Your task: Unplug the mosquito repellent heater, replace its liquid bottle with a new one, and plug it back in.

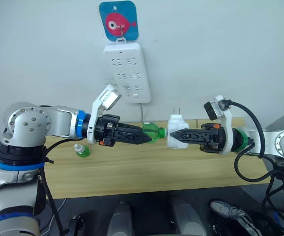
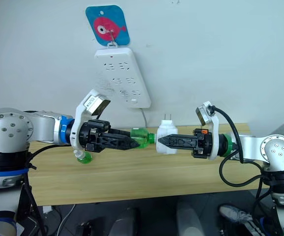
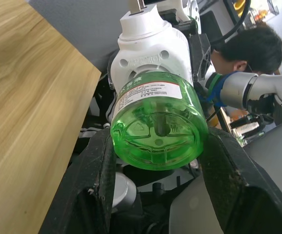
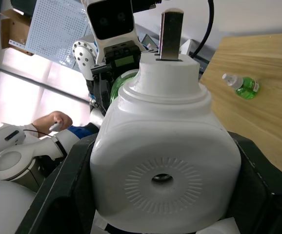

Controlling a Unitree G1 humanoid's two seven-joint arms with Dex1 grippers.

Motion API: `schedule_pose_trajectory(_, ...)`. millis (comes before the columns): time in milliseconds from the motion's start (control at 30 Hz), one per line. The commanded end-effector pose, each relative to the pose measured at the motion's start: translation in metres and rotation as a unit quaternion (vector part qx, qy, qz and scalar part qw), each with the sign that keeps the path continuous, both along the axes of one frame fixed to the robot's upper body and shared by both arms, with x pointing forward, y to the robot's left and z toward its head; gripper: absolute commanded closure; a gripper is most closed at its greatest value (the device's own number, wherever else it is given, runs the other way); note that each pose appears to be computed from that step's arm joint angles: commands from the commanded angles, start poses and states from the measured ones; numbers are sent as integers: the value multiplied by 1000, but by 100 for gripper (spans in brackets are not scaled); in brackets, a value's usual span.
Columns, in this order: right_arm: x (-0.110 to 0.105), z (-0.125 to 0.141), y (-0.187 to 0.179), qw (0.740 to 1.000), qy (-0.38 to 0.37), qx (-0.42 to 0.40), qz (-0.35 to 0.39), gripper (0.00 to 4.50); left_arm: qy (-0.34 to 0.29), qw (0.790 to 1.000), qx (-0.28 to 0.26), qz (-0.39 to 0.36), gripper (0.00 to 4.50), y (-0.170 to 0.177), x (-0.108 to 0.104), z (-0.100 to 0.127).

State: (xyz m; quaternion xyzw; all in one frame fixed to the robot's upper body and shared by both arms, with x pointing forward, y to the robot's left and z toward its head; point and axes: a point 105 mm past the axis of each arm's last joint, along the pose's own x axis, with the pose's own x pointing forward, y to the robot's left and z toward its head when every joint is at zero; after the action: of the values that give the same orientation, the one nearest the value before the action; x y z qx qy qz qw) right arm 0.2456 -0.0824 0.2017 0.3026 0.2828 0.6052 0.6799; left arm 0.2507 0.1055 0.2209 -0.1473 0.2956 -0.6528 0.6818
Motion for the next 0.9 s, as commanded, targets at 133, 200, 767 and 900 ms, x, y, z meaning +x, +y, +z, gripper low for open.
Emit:
schedule_pose_trajectory(133, 0, -12, -8, 999, -9, -50, -14, 146, -33, 999, 4, -9, 234, 19, -17, 1)
schedule_pose_trajectory(200, 10, -25, -18, 994, -21, -99, -47, 146, -35, 999, 24, 6, 234, 27, -17, -9)
schedule_pose_trajectory(767, 98, -157, -123, 774, -138, -585, -197, 146, -133, 983, 125, 8, 234, 31, -28, -78)
schedule_pose_trajectory(900, 105, -164, -123, 772, -129, -591, -193, 146, -136, 983, 118, 19, 234, 27, -27, -80)
